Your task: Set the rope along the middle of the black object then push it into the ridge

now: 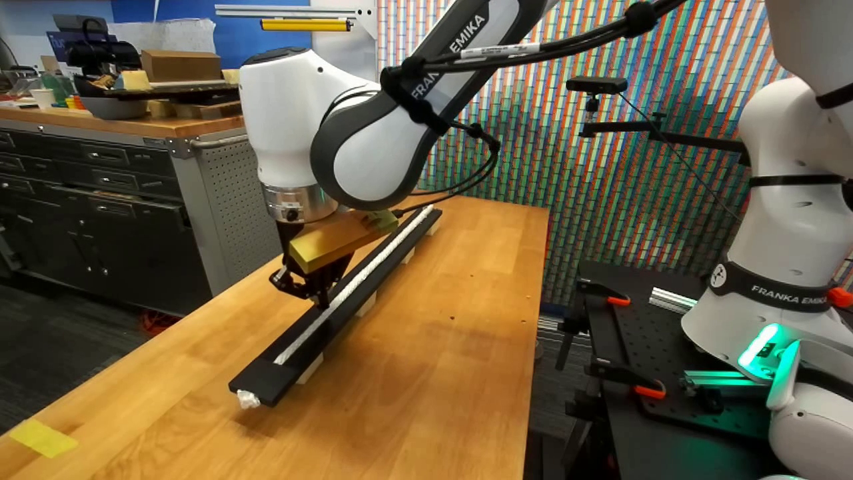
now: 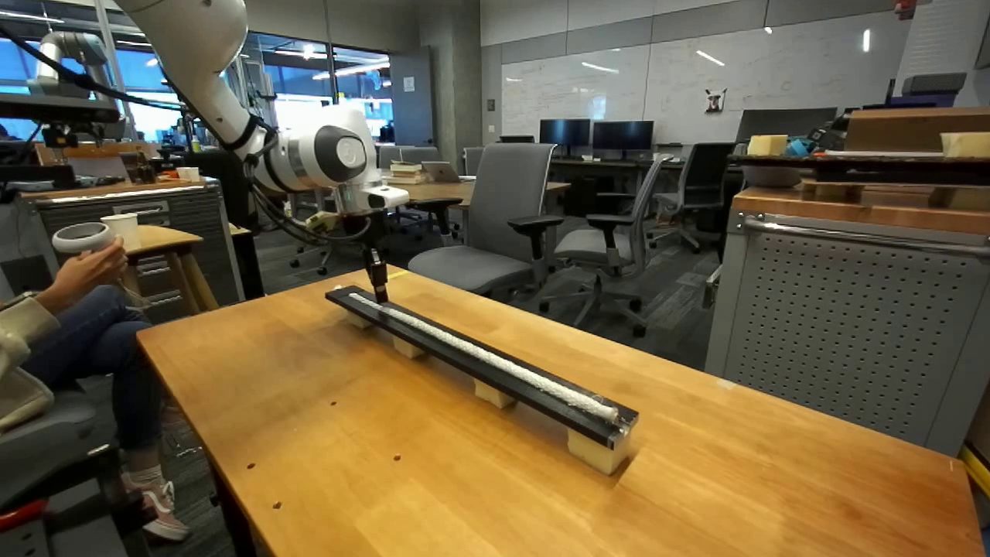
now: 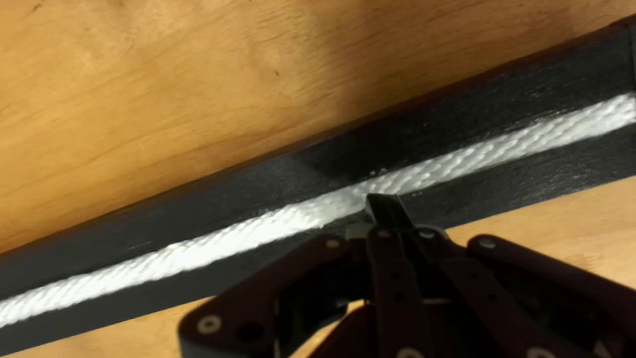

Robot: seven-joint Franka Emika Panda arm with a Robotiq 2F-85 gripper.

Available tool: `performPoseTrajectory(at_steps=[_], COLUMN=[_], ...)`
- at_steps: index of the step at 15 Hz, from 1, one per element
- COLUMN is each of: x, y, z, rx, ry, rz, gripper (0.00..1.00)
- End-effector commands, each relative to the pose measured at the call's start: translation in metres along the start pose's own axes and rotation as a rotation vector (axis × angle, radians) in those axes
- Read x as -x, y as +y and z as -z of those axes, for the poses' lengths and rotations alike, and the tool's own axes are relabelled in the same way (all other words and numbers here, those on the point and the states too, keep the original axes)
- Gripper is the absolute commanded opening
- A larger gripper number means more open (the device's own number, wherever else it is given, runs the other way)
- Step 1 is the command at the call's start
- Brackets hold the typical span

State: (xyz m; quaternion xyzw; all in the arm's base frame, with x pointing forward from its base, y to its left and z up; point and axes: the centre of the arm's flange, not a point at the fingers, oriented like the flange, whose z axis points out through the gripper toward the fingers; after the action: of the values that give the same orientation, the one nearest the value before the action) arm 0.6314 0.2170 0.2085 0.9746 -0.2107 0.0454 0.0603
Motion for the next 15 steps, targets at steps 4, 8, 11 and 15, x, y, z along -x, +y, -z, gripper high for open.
performPoseTrajectory(at_steps=[4,8,11,15], x=[0.002,-0.009,-0.019,-0.030], y=[0.032,0.030,0.030,0.036], z=[0.031,0.016,-0.007,-0.048], rx=[-0.042,-0.028,-0.014,0.032], ry=[0.051,0.025,-0.002,-0.061], rz=[-0.074,-0.081,-0.088,-0.116], gripper=[0.02,0.02,0.02,0.02])
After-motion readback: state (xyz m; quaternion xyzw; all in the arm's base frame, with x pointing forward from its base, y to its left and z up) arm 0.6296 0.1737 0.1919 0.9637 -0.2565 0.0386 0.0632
